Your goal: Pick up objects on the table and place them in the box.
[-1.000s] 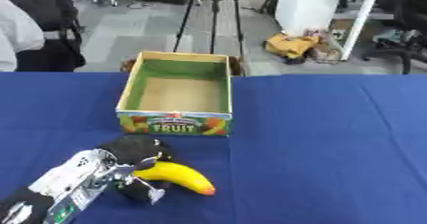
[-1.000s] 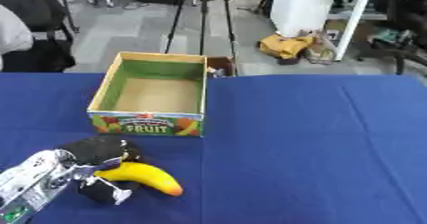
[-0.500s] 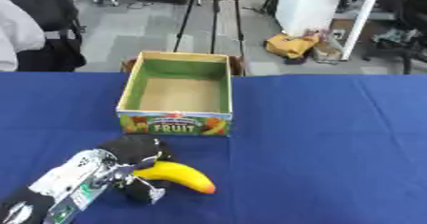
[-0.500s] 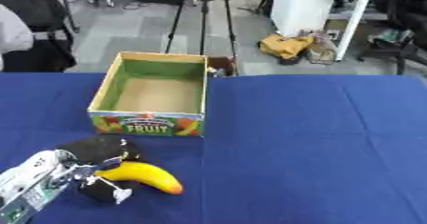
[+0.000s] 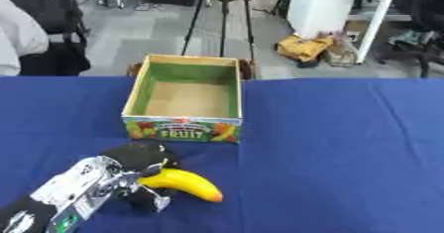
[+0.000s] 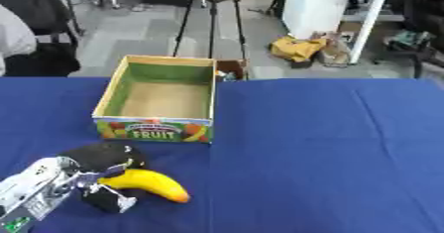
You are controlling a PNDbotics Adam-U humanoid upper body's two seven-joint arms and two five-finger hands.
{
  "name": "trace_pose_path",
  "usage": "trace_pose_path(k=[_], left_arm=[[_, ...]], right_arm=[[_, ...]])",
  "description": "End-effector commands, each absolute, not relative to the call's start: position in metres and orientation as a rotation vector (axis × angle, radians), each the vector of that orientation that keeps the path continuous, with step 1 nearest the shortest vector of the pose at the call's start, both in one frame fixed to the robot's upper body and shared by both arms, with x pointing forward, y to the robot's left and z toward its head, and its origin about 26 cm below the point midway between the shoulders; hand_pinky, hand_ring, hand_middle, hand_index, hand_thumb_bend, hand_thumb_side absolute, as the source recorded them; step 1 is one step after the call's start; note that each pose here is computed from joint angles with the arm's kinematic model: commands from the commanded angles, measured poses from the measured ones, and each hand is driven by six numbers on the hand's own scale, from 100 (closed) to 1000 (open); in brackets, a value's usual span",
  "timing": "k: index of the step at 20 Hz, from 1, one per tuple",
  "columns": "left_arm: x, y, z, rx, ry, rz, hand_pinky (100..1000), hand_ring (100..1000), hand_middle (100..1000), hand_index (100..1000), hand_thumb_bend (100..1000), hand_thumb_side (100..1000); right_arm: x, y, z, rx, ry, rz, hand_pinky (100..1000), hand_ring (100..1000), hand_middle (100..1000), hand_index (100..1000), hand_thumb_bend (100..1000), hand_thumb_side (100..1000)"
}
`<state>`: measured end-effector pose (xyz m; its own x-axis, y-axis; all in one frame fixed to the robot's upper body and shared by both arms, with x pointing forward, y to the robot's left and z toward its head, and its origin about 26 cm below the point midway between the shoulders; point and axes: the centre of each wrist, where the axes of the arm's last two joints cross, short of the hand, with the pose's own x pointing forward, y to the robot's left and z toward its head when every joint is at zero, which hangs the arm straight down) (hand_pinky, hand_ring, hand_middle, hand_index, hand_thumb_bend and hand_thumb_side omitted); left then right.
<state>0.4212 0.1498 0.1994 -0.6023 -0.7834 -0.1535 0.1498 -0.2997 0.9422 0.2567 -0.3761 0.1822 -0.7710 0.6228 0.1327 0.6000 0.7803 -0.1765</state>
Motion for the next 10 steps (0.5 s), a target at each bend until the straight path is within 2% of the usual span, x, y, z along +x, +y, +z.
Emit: trace_pose_path(k=[1, 10], left_arm=[[0.421, 0.16, 0.205, 0.864, -1.279, -1.961, 332, 580, 669, 771, 100, 357], [0.409, 0.155, 0.225, 0.868, -1.342, -1.934, 327, 575, 660, 766, 100, 361]], right_arm=[[0.255, -0.378, 0.192, -0.931, -2.924, 0.118, 749, 853, 612, 820, 100, 969], [0.255, -0.379, 0.192, -0.932, -2.919, 0.117, 749, 853, 612, 820, 100, 969]])
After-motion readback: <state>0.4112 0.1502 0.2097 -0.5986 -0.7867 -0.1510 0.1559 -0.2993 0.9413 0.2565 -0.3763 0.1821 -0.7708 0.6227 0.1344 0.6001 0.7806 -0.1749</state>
